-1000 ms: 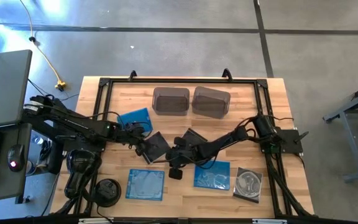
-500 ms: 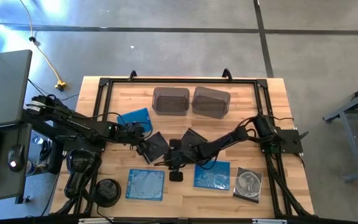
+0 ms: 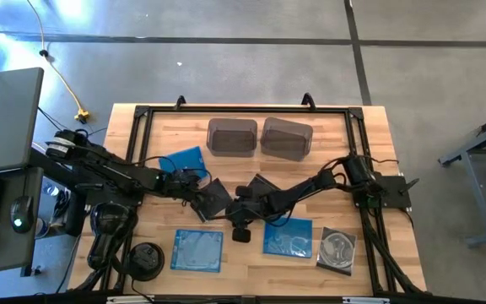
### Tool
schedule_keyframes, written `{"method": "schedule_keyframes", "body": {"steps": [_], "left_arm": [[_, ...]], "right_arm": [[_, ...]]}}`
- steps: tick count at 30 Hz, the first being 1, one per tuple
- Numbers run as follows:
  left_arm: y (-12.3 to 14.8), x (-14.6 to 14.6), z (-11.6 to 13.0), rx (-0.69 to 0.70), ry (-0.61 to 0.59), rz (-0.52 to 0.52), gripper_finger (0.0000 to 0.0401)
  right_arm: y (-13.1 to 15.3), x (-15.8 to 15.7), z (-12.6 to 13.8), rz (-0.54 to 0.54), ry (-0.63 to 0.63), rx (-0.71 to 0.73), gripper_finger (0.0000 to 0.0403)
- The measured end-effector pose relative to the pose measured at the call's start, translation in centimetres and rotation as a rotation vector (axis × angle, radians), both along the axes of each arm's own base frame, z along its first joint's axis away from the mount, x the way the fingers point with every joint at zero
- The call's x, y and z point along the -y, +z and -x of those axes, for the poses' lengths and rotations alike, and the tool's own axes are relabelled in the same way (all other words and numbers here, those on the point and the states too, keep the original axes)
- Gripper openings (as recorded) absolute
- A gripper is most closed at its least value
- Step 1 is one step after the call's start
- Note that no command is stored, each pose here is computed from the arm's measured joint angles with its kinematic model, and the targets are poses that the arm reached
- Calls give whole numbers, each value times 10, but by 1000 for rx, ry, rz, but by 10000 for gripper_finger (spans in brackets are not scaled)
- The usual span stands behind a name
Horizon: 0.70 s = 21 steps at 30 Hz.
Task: Pick & place jewel cases by type
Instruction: Put the top left black CD case into the left black bin
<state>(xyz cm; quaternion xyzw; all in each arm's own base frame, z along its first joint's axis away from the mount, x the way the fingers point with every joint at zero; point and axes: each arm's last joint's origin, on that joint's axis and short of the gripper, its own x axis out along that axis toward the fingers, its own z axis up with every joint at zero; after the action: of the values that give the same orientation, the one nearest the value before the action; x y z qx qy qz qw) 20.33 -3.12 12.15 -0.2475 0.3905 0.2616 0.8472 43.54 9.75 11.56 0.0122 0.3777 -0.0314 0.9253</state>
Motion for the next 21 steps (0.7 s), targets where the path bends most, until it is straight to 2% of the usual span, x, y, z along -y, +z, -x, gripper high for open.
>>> {"method": "schedule_keyframes", "body": {"steps": [3, 8, 21], "left_arm": [[0, 1, -2, 28, 5, 16, 195], [3, 3, -6, 68, -28, 93, 195], [7, 6, -7, 110, -40, 217, 195]], "right_arm": [[-1, 6, 0, -6, -45, -4, 174], [-3, 12, 1, -99, -121, -37, 196], [-6, 16, 6, -36, -179, -82, 197]]}}
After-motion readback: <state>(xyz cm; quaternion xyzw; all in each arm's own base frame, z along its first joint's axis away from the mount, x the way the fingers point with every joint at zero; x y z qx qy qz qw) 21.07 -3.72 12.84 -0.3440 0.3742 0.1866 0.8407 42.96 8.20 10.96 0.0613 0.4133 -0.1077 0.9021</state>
